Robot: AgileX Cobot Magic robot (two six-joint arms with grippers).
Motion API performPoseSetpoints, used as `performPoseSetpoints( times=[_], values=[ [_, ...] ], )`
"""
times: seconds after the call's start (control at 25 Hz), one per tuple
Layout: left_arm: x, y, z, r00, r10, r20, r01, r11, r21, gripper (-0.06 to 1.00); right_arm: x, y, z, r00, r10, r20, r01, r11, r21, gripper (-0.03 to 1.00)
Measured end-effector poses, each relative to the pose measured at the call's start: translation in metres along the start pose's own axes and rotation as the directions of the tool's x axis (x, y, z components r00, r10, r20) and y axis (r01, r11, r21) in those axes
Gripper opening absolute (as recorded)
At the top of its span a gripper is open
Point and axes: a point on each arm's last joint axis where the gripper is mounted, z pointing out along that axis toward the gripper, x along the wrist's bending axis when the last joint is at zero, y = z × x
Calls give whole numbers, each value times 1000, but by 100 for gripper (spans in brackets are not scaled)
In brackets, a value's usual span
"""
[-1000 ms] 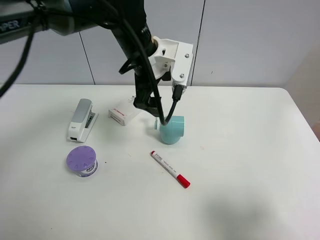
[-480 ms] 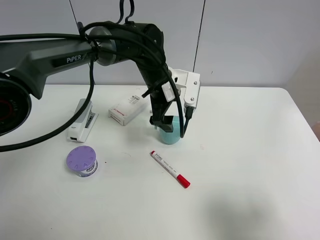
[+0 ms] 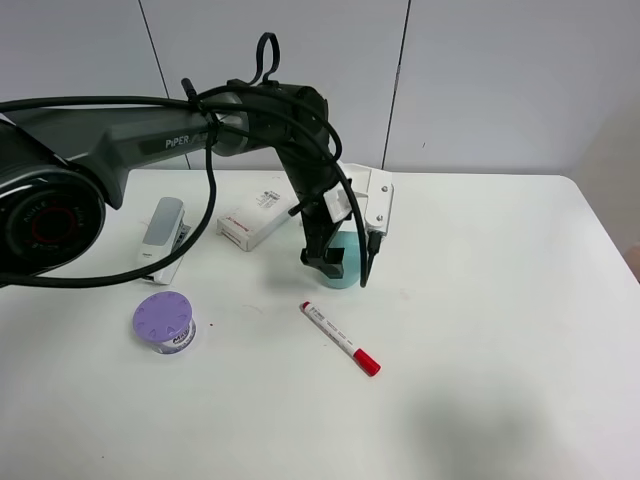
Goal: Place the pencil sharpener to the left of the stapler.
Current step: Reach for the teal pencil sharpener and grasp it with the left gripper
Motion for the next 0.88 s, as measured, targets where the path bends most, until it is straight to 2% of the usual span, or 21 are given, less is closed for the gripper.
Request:
performPoseSetpoints(
  times=[0.24, 0.68, 0.76, 0.88],
  values=[
    [0, 1, 14, 999, -39, 2, 39, 998, -40, 99, 0, 0, 0, 1000, 0, 0, 0, 1000, 0, 99],
    [-1, -8, 28, 997, -61, 39, 62, 998, -25, 99, 0, 0, 0, 1000, 0, 0, 0, 1000, 0, 99],
    [-1, -10, 28, 997, -64, 48, 66, 998, -21, 95, 0, 0, 0, 1000, 0, 0, 0, 1000, 0, 99],
    [-1, -11, 28, 996, -67, 52, 68, 998, -19, 76, 0, 0, 0, 1000, 0, 0, 0, 1000, 0, 99]
  ],
)
